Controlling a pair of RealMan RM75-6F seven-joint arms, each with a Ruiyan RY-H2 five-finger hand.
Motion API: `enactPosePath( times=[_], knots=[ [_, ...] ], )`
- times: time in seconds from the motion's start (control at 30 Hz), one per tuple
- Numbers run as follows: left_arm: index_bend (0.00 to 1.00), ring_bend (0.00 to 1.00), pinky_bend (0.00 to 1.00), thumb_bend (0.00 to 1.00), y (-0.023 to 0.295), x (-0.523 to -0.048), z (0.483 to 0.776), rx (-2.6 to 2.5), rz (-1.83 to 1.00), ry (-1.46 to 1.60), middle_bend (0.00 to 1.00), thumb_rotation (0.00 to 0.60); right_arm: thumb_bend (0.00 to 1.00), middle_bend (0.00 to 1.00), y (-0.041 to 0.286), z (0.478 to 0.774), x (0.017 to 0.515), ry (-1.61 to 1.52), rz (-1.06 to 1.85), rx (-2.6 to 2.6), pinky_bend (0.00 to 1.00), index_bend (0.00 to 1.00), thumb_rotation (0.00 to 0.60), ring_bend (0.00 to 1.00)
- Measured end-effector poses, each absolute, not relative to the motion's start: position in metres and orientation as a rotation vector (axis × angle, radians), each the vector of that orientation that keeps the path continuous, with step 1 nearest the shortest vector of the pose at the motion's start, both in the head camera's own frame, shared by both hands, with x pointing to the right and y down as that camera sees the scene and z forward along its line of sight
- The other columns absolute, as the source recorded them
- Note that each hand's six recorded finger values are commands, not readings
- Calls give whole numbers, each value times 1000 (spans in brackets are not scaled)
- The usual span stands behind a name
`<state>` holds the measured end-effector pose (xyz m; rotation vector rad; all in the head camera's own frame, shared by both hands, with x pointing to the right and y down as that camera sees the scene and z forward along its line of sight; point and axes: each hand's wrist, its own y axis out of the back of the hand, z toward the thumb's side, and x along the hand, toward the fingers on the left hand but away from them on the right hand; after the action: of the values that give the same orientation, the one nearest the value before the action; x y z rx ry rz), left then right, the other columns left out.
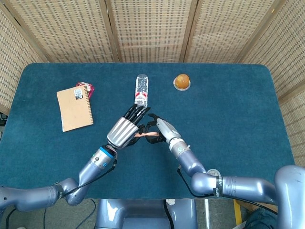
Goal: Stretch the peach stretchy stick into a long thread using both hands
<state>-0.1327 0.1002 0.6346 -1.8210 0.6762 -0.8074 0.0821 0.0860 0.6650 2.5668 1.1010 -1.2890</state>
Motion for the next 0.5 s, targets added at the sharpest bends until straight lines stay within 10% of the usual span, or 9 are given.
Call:
enactPosePath(
  times=[0.5],
  knots=[
    [791,0,0,647,96,-141,633,-1810,-812,695,0,600,600,155,85,666,96,1116,-1297,2548,0,823,600,0]
  ],
)
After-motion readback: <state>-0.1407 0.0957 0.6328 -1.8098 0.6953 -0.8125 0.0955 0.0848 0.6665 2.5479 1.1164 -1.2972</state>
